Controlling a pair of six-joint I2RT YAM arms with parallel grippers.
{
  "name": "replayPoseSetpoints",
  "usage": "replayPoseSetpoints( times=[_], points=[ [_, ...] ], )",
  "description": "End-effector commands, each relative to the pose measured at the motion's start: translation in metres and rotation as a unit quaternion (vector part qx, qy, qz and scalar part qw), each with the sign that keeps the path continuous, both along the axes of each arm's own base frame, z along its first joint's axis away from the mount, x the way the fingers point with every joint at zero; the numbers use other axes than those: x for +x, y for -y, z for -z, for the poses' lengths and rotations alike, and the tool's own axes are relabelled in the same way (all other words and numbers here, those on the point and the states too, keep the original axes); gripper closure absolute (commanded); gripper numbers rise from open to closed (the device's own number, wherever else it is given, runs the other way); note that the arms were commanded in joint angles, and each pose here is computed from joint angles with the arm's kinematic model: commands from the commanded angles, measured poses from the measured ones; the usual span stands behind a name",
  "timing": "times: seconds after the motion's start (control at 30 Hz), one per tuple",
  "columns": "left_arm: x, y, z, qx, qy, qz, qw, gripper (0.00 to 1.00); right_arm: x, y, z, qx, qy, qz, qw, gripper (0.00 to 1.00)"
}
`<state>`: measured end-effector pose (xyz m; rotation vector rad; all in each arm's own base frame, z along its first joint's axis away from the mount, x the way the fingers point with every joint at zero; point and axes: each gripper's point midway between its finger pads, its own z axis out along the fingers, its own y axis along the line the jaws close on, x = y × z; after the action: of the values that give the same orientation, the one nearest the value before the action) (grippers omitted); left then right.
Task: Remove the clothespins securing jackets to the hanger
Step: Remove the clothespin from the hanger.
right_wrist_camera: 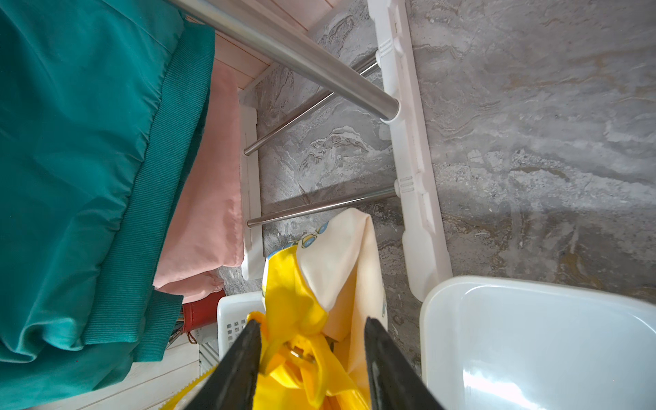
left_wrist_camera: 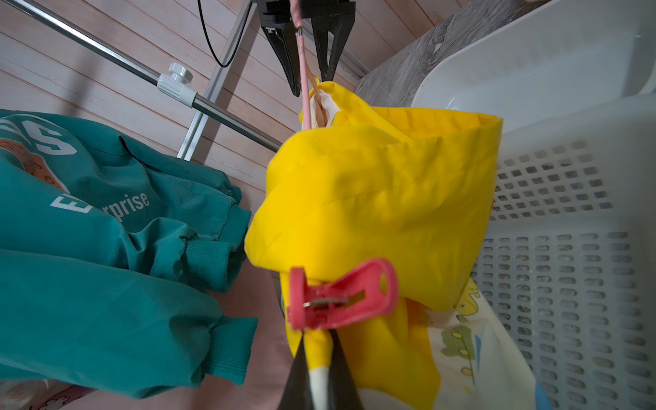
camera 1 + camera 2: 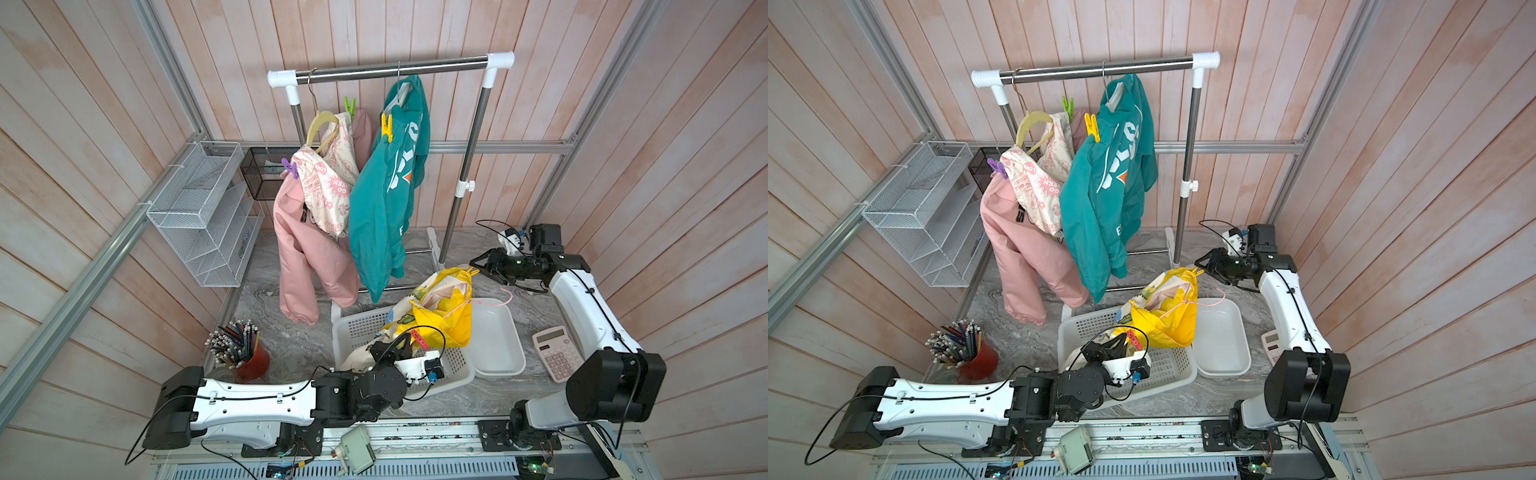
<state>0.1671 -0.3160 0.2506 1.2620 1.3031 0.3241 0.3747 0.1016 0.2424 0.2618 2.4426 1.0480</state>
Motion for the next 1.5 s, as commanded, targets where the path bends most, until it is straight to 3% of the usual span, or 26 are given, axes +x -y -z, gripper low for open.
replayPoseSetpoints(
  times=[0.0,0.8,1.1,1.47],
  points=[
    [0.001,-0.001,-0.004,-0.015,0.008,-0.009,1.000,1.00,0.001,-0.002,0.000,-0.009,0.001,-0.004,1.000,0.52],
    [-0.002,0.000,0.007,0.000,0.015,-0.012,1.000,1.00,-0.006,-0.008,0.009,-0.013,-0.012,-0.015,1.000,0.62],
    [0.003,-0.007,0.004,0.006,0.038,-0.034,0.999,1.00,-0.011,-0.008,0.020,-0.018,-0.033,-0.020,0.999,0.53],
    [0.002,-0.005,0.012,0.029,0.048,-0.022,0.998,1.00,-0.013,-0.010,0.018,-0.013,-0.036,-0.024,0.999,0.61]
  ],
)
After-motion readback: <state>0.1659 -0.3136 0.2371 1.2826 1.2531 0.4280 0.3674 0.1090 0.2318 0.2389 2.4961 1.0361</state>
